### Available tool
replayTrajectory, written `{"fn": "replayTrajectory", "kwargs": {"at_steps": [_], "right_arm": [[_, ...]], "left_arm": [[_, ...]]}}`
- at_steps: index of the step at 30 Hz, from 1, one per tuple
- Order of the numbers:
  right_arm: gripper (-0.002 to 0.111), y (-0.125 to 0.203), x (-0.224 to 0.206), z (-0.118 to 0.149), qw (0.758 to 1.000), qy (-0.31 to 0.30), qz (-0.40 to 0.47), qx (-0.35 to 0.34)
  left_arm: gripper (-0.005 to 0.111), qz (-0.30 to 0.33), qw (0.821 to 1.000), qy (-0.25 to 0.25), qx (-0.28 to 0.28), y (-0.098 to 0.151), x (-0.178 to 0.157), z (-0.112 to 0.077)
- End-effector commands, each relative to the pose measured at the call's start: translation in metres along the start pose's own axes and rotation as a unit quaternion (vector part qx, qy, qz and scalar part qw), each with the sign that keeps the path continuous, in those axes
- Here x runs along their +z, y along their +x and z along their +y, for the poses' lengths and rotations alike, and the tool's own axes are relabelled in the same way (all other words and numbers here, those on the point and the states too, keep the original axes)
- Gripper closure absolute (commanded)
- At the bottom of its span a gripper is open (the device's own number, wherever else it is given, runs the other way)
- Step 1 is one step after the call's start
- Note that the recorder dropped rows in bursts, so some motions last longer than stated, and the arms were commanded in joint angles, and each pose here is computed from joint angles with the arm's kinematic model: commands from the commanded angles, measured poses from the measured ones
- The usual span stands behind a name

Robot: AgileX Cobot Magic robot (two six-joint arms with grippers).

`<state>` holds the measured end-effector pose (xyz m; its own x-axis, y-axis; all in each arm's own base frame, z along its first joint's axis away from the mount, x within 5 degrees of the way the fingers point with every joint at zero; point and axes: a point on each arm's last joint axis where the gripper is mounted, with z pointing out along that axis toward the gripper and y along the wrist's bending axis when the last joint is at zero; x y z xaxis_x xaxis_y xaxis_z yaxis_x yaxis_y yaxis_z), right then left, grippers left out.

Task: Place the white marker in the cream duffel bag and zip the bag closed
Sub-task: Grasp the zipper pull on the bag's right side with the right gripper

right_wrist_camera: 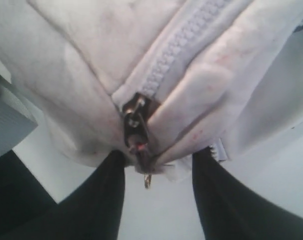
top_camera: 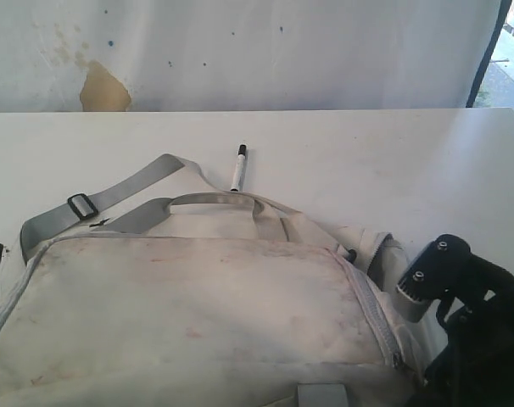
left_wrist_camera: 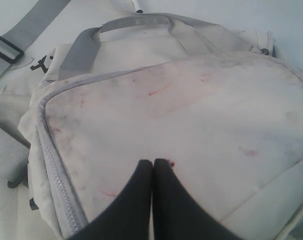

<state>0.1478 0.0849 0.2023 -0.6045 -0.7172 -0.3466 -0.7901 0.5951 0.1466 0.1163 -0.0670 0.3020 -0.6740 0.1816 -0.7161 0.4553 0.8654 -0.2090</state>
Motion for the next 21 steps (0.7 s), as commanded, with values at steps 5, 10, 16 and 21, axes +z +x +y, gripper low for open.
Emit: {"fn": "replayTrajectory", "kwargs": {"at_steps": [5, 10, 16, 21], "right_arm": [[0.068, 0.003, 0.016, -0.003, 1.000, -0.013, 0.014, -0.005], [0.072, 0.002, 0.021, -0.003, 0.999, -0.027, 0.019, 0.009], [0.108, 0.001, 0.016, -0.001, 0.998, -0.046, 0.040, -0.021], [0.108, -0.005, 0.000, -0.002, 0.998, -0.037, 0.059, -0.007]], "left_arm": [[0.107, -0.010, 1.000, 0.004, 0.001, -0.003, -0.001, -0.002], [0.107, -0.010, 1.000, 0.004, 0.001, -0.003, -0.001, -0.002], [0.107, -0.010, 1.000, 0.004, 0.001, -0.003, -0.001, -0.002], [0.107, 0.002, 1.000, 0.006, 0.009, -0.001, -0.001, -0.002]]}}
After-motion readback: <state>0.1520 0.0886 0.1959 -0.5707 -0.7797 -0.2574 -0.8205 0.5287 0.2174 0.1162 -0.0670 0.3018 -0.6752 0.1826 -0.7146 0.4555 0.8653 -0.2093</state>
